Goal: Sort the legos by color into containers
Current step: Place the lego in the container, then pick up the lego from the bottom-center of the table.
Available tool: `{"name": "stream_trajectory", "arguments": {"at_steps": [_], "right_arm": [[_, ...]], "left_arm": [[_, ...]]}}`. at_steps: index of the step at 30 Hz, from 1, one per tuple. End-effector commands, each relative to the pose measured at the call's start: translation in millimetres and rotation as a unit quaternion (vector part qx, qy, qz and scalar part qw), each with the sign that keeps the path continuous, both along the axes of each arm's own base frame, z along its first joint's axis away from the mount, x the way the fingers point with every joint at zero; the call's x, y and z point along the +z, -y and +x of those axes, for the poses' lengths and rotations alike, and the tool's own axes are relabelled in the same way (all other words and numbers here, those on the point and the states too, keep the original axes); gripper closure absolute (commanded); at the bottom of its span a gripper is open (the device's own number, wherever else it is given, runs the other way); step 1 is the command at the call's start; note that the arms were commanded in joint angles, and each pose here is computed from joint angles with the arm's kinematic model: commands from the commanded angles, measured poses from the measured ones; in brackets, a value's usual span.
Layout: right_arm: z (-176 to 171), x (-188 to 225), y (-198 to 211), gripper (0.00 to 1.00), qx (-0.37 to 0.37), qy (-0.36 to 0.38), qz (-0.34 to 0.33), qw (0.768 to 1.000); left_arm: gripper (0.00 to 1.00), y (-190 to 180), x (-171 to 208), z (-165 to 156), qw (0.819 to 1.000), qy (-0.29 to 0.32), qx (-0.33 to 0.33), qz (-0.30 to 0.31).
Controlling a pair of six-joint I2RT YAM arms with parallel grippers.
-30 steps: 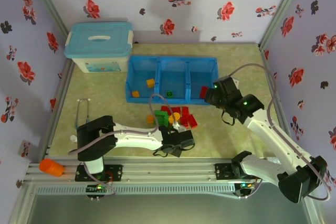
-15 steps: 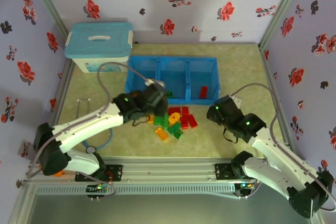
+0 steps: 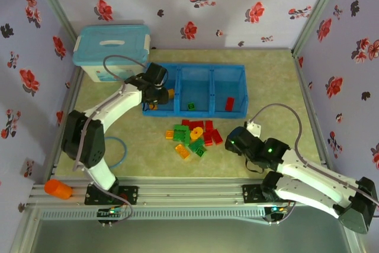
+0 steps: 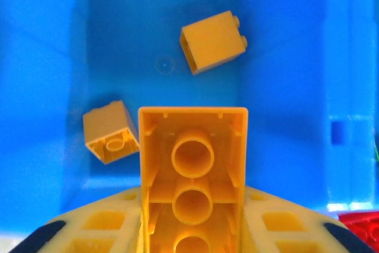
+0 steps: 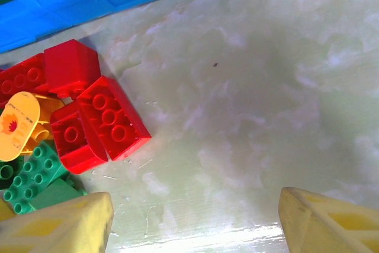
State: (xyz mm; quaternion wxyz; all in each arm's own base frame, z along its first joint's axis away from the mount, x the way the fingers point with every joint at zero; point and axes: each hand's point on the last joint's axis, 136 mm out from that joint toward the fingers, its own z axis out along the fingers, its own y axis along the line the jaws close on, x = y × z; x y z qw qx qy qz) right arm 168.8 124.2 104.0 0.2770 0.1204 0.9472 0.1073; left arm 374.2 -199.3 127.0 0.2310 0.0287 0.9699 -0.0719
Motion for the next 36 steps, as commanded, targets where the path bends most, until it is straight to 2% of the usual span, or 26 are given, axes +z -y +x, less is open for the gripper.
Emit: {"name": "stream_trajectory", "arguments": {"at_steps": [1, 3, 4, 7, 9, 16, 21, 30, 36], "right_arm": [[2.8, 5.9, 1.3, 0.26, -0.019, 0.02, 0.002, 1.0], [2.4, 7.3, -2.7, 0.26, -0.013, 0.022, 0.001, 1.0], [1.7, 6.9, -5.2, 0.26, -0.01, 0.021, 0.0, 1.0], [0.3, 4.9, -11.7, 0.26, -0.002, 0.017, -0.008, 1.0], [-1.0, 3.4, -16.8, 0.26, 0.006, 0.014, -0.013, 1.0], [-3.4, 3.6, -42.2, 0.26, 0.044, 0.008, -0.026, 0.999], [-8.3, -7.8, -81.0, 0.23, 0.101, -0.018, -0.017, 0.995], [-11.7, -40.9, -139.5, 0.25, 0.166, -0.076, -0.039, 0.982], [-10.6, -66.3, -152.4, 0.31, 0.17, -0.099, -0.056, 0.979]], "left_arm": [[0.66, 2.9, 1.9, 14.2, 1.0, -0.006, -0.019, -0.005], [0.65, 3.0, -2.4, 19.5, 1.0, -0.01, -0.019, -0.001], [0.61, 3.6, -4.4, 21.2, 1.0, -0.012, -0.019, 0.0], [0.35, 3.7, -4.5, 22.3, 1.0, -0.023, -0.014, 0.004], [0.28, 2.3, 5.4, 21.4, 1.0, -0.014, -0.009, -0.002], [0.29, -1.6, 77.5, -9.0, 0.996, 0.068, -0.015, -0.05], [0.3, -16.5, 100.5, -51.6, 0.99, 0.11, -0.009, -0.085], [0.32, -43.1, 48.5, -136.1, 0.991, 0.078, 0.01, -0.104], [0.32, -61.2, 16.0, -173.4, 0.993, 0.054, 0.025, -0.102]]}}
